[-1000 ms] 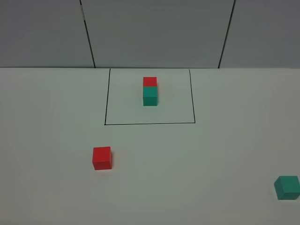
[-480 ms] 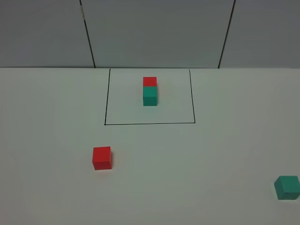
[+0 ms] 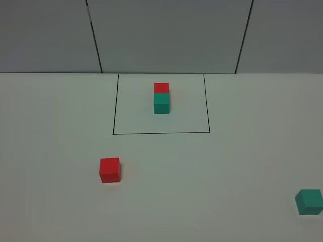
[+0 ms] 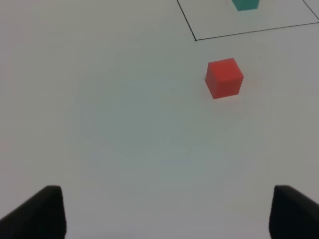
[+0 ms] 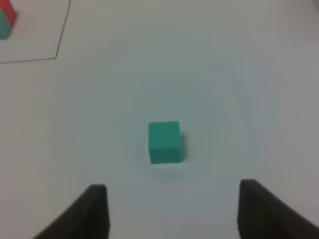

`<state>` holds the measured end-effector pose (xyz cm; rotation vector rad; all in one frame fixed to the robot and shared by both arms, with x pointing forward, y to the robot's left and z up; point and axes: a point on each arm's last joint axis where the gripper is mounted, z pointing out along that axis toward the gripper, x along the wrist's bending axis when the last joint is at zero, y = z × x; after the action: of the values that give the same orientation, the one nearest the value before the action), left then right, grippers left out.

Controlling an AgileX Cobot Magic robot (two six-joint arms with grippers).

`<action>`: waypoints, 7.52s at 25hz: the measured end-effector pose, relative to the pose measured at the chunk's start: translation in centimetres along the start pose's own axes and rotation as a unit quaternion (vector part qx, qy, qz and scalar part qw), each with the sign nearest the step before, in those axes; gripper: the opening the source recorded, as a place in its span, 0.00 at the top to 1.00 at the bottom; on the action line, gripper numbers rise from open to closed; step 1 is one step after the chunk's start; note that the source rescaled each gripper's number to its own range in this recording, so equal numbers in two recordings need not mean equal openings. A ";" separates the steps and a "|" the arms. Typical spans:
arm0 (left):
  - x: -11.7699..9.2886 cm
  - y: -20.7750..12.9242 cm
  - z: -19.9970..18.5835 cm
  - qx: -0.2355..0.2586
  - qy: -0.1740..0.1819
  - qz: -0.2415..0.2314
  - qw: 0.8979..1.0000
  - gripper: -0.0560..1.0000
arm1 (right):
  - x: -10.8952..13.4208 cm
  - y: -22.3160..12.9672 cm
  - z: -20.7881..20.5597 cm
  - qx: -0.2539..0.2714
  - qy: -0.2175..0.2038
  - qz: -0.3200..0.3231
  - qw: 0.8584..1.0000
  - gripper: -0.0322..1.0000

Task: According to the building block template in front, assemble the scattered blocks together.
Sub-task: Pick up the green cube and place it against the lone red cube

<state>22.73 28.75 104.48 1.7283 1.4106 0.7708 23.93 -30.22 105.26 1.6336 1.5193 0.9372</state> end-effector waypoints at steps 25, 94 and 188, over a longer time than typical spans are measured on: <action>0.3 -0.9 1.0 0.029 0.011 -0.013 0.999 0.20 | 0.0 0.0 0.0 0.000 0.000 0.000 1.000 0.59; 0.4 -0.9 1.0 0.032 0.015 -0.020 0.999 0.21 | 0.1 3.2 1.9 0.034 -0.008 -0.100 0.994 0.40; 0.7 -0.9 1.0 0.034 0.035 -0.011 0.999 0.21 | 2.3 1.4 30.5 0.393 0.217 -0.643 0.621 0.21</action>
<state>23.21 29.36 103.17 1.7487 1.5169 0.7858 51.35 -28.65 91.71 0.2236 2.9666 -0.2873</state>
